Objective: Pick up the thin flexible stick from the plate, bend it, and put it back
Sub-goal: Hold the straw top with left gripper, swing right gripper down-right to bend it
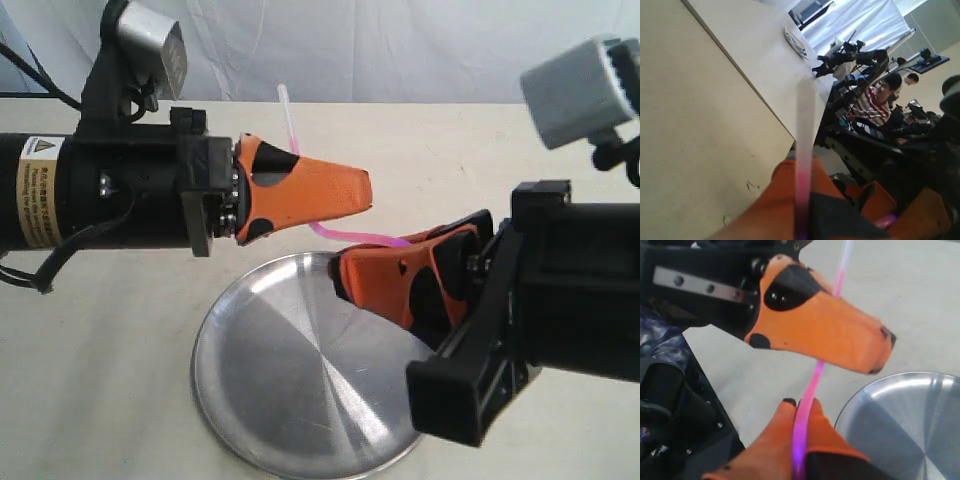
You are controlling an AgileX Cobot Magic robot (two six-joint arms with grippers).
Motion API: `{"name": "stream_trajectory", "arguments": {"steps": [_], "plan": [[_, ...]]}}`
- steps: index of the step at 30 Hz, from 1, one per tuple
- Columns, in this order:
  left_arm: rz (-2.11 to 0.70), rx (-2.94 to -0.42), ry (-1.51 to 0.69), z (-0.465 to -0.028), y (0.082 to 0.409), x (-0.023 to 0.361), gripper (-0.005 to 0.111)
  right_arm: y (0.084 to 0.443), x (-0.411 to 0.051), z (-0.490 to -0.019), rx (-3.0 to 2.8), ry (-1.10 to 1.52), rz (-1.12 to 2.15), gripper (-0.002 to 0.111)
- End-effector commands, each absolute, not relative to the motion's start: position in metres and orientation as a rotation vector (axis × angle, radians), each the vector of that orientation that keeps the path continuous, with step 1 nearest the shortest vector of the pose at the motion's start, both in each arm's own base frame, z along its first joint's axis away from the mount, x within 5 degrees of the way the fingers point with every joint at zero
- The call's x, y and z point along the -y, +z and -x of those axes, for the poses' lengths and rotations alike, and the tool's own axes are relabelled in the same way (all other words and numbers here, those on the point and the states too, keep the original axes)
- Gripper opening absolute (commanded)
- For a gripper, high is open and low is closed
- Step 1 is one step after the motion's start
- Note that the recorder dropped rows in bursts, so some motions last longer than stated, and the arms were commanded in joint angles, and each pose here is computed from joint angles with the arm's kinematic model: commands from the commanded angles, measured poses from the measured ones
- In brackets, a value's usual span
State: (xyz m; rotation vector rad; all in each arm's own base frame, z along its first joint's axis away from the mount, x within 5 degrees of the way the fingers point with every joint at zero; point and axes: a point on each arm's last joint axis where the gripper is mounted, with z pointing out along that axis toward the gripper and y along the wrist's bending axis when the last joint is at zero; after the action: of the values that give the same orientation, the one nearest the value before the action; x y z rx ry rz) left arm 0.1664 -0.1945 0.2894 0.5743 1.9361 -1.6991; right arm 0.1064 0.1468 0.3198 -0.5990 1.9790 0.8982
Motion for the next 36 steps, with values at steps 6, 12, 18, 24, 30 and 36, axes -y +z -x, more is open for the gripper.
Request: {"name": "stream_trajectory", "arguments": {"steps": [6, 12, 18, 24, 30, 36], "plan": [[-0.593, -1.881, -1.792, -0.160, 0.293, 0.196, 0.000, 0.319, -0.148, -0.109, -1.989, 0.849, 0.641, -0.001], [-0.566, -1.705, -1.894, -0.160, 0.307, 0.196, 0.000, 0.313, -0.152, -0.112, -2.028, 0.835, 0.653, -0.001], [-0.619, -1.596, -1.936, -0.156, 0.313, 0.195, 0.015, 0.310, -0.153, -0.111, -2.061, 0.856, 0.642, -0.001], [-0.605, -1.615, -1.914, -0.158, 0.312, 0.195, 0.044, 0.306, -0.153, -0.108, -2.119, 0.857, 0.661, -0.001], [-0.559, -1.669, -1.848, -0.163, 0.308, 0.195, 0.036, 0.305, -0.153, -0.107, -2.142, 0.865, 0.661, -0.001], [-0.619, -1.624, -1.763, -0.165, 0.307, 0.195, 0.000, 0.305, -0.153, -0.105, -2.161, 0.906, 0.633, -0.001]]}}
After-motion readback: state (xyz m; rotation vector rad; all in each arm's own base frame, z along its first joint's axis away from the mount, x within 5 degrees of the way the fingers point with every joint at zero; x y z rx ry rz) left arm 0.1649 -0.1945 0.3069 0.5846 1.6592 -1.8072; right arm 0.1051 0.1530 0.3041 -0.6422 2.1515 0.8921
